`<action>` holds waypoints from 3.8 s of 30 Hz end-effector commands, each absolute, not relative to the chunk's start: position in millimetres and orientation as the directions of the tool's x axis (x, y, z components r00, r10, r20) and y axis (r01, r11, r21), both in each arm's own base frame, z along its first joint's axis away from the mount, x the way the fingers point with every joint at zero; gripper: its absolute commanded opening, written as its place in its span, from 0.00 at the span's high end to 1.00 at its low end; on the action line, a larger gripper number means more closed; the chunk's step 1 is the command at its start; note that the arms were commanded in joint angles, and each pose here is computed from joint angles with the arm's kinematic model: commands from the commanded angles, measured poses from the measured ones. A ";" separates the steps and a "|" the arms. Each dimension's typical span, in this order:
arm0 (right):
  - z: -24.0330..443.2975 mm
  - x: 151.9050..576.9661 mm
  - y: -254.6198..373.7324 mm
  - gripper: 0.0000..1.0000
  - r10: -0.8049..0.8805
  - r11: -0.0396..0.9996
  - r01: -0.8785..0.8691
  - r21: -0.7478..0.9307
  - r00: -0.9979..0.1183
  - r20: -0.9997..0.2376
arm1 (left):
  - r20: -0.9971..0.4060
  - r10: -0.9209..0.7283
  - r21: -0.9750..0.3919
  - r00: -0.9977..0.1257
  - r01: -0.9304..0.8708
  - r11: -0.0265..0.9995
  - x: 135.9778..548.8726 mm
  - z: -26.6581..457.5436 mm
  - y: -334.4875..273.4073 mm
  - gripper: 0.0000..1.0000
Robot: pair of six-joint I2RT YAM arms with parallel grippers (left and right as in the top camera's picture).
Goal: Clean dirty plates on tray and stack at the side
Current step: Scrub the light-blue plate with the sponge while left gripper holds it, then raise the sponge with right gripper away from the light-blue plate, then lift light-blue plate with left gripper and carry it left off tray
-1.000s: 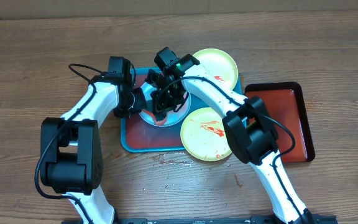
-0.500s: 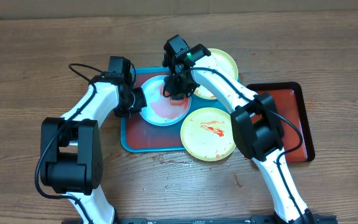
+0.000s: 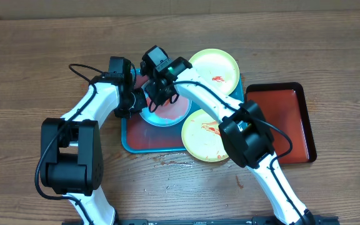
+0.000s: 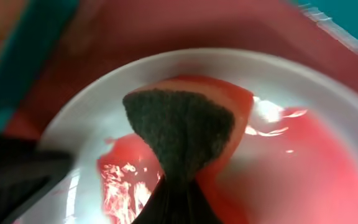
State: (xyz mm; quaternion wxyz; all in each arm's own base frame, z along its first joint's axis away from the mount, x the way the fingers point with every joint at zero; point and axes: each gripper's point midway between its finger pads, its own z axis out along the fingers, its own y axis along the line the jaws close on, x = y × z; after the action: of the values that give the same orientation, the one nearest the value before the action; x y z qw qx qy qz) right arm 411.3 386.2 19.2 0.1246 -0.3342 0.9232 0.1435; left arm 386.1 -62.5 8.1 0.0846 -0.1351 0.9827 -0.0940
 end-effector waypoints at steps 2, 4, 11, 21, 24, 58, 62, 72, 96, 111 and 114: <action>9.2 379.3 406.8 0.96 -0.618 0.651 -0.675 0.348 -0.737 -0.273 | -0.106 -0.250 -0.177 -0.962 -0.229 0.957 374.6 -7.4 -61.5 0.96; 11.2 374.9 406.4 0.96 -0.618 0.645 -0.667 0.373 -0.742 -0.260 | -0.106 -0.250 -0.178 -0.962 -0.229 0.957 374.7 -7.4 -61.5 0.96; 25.3 370.2 412.8 0.96 -0.592 0.639 -0.637 0.431 -0.765 -0.255 | -0.106 -0.250 -0.177 -0.962 -0.229 0.957 374.6 -7.4 -61.5 0.96; 36.1 416.8 389.3 0.96 -0.221 0.820 -0.263 0.509 -0.965 -0.143 | -0.106 -0.250 -0.177 -0.962 -0.229 0.957 374.6 -7.4 -61.5 0.96; 34.9 441.7 363.8 0.96 -0.078 0.857 -0.124 0.501 -0.991 -0.113 | -0.106 -0.250 -0.177 -0.962 -0.229 0.957 374.6 -7.4 -61.5 0.96; 167.4 466.3 249.0 0.96 -0.085 0.899 -0.214 0.382 -0.941 -0.326 | -0.170 -0.310 -0.208 -0.936 -0.273 0.939 389.3 -11.1 -62.8 0.82; 165.4 464.6 245.5 0.96 -0.087 0.905 -0.208 0.371 -0.945 -0.316 | -0.176 -0.321 -0.214 -0.930 -0.282 0.935 385.6 -20.1 -62.4 0.82; 163.6 461.0 243.7 0.96 -0.110 0.906 -0.223 0.360 -0.945 -0.309 | -0.223 -0.276 -0.216 -0.935 -0.229 0.949 391.8 -9.0 -59.2 0.96; 161.9 464.8 237.2 0.96 -0.125 0.920 -0.233 0.316 -0.937 -0.327 | -0.578 0.181 0.422 -0.795 -0.102 0.901 420.1 171.2 -12.6 0.96; 161.3 467.5 233.8 0.96 -0.122 0.928 -0.228 0.295 -0.934 -0.336 | -0.697 0.324 0.675 -0.640 -0.431 0.599 403.5 254.6 -32.7 0.96; 161.2 467.2 233.7 0.96 -0.123 0.928 -0.227 0.295 -0.934 -0.334 | -0.700 0.323 0.672 -0.637 -0.434 0.600 403.8 255.0 -32.8 0.96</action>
State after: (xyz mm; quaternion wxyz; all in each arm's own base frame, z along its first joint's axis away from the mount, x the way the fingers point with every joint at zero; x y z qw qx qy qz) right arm 462.6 234.7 141.0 0.1312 -0.0878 0.9740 0.1628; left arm 409.3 -42.3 236.9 0.4146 -0.0065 0.8139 0.4069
